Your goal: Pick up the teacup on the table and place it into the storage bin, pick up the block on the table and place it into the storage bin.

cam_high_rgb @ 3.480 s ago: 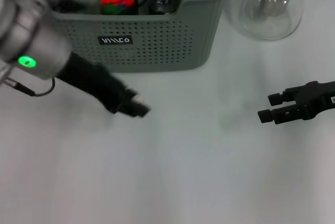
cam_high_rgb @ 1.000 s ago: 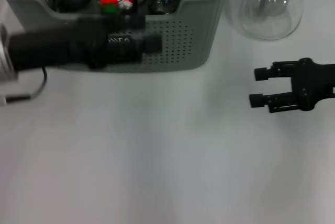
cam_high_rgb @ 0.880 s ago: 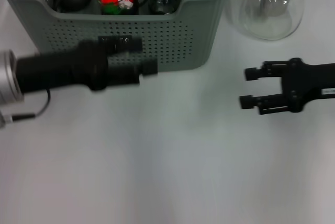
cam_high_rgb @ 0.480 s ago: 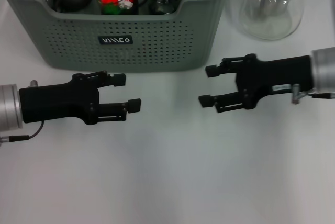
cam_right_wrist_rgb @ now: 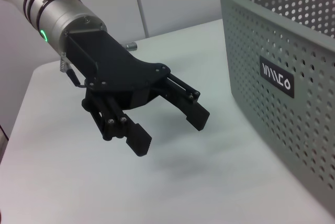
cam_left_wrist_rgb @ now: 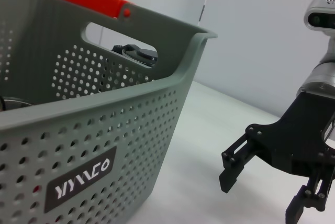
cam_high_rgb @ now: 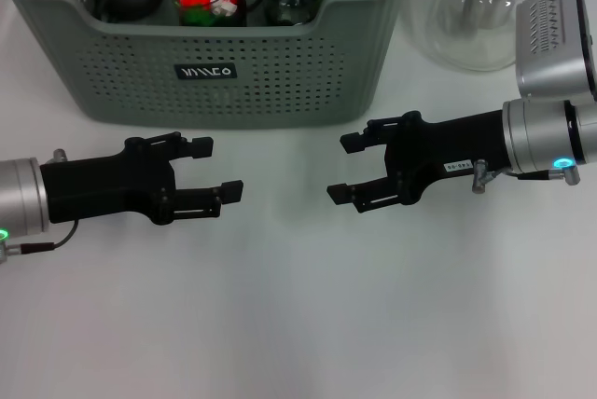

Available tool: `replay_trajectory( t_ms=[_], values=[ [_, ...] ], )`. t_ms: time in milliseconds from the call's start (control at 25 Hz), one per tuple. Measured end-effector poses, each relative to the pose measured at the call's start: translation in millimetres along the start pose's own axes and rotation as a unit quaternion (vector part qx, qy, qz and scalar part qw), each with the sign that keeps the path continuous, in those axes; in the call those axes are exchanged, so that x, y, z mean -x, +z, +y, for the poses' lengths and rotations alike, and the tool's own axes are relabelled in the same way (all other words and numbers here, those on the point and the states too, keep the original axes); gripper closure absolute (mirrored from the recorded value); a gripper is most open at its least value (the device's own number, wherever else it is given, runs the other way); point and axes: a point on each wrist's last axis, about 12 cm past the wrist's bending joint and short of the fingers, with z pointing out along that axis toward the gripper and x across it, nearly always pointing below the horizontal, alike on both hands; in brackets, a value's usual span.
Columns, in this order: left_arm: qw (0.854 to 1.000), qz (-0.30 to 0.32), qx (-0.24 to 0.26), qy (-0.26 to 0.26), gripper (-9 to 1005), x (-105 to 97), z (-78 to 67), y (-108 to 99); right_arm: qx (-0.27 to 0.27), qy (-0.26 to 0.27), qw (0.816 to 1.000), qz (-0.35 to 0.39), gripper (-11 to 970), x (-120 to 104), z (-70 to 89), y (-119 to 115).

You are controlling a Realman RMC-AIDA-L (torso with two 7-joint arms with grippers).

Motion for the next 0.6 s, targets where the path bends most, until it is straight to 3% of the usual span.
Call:
replay_trajectory(
  t_ms=[600],
  values=[
    [1.0,0.009,0.002,-0.005,149,-5.8,2.2,7.5,-0.003,0.003,1.0,0.001,135,-2.9,0.5,-0.4]
  ],
)
